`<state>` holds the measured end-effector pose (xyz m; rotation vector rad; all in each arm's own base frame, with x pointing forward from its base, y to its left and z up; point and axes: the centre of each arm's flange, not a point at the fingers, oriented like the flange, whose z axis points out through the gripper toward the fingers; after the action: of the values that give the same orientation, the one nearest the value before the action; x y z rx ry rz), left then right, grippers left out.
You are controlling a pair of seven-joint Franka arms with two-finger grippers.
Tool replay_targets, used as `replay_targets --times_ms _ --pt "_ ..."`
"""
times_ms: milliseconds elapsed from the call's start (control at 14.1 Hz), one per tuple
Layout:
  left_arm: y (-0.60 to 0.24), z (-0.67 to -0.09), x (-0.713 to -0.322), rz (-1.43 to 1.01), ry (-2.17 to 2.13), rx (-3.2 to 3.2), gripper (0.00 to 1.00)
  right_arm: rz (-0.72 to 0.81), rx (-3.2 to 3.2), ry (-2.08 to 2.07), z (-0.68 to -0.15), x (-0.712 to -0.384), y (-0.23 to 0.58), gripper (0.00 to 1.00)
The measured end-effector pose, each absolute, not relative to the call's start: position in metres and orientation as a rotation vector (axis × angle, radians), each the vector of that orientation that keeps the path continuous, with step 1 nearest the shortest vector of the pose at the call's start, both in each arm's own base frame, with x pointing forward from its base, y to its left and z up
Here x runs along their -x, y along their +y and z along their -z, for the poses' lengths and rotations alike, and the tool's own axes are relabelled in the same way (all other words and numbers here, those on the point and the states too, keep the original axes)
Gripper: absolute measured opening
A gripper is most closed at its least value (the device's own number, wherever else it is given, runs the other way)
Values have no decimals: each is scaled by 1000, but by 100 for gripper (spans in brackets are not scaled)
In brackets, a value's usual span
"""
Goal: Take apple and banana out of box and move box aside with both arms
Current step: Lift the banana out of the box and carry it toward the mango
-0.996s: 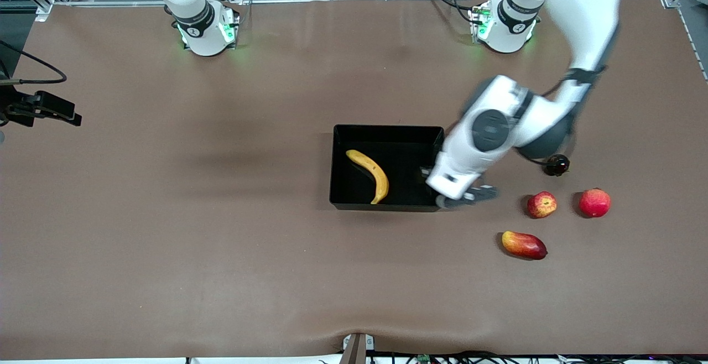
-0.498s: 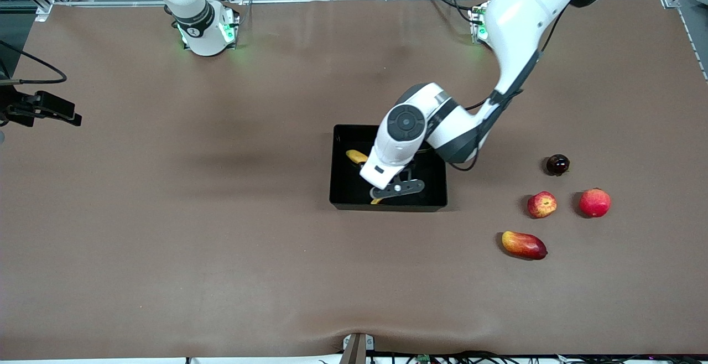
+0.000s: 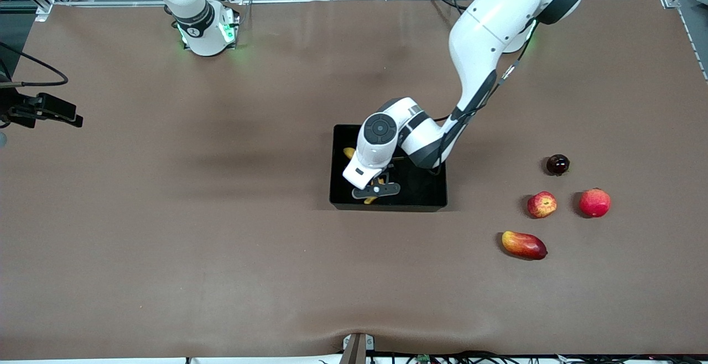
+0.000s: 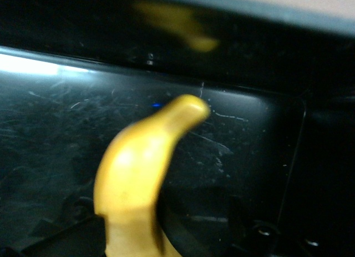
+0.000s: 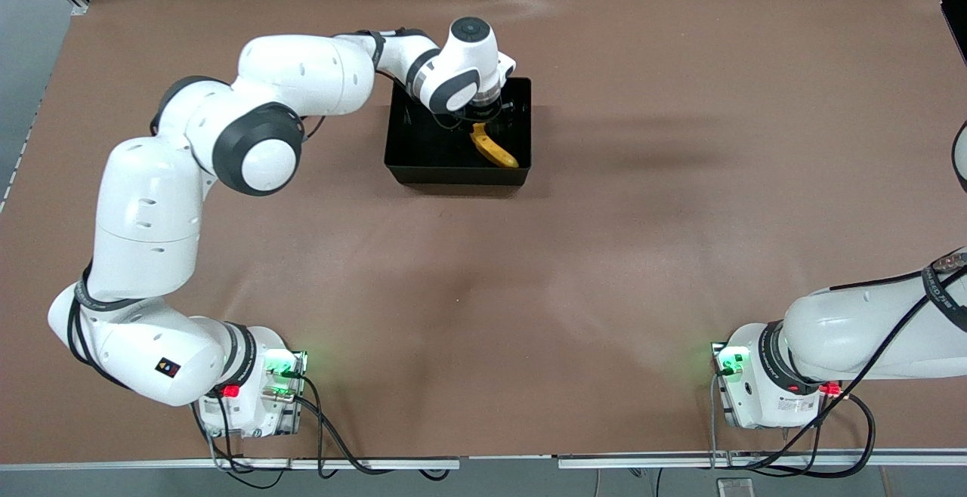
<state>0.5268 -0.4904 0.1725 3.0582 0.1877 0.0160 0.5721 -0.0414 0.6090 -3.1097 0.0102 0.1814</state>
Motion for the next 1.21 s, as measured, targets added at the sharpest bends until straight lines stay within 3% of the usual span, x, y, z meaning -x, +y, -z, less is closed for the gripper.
replay_targets --times_ms 142,427,498,924,1209 --pt "-492 -164 -525 -18 183 -3055 92 -184 3109 11 -608 -572 -42 100" --pt "-496 -175 -532 -46 187 -3036 46 -187 3109 12 -608 -572 -43 100" --pt "-495 -179 -535 -56 189 -3037 40 -188 3109 11 -608 -572 -43 100" --pt "-482 -280 -553 -116 223 -3083 38 -231 3096 -97 -599 -574 -35 100" --pt "-449 -350 -569 -169 280 -3104 38 -309 3109 -36 -590 -570 45 100"
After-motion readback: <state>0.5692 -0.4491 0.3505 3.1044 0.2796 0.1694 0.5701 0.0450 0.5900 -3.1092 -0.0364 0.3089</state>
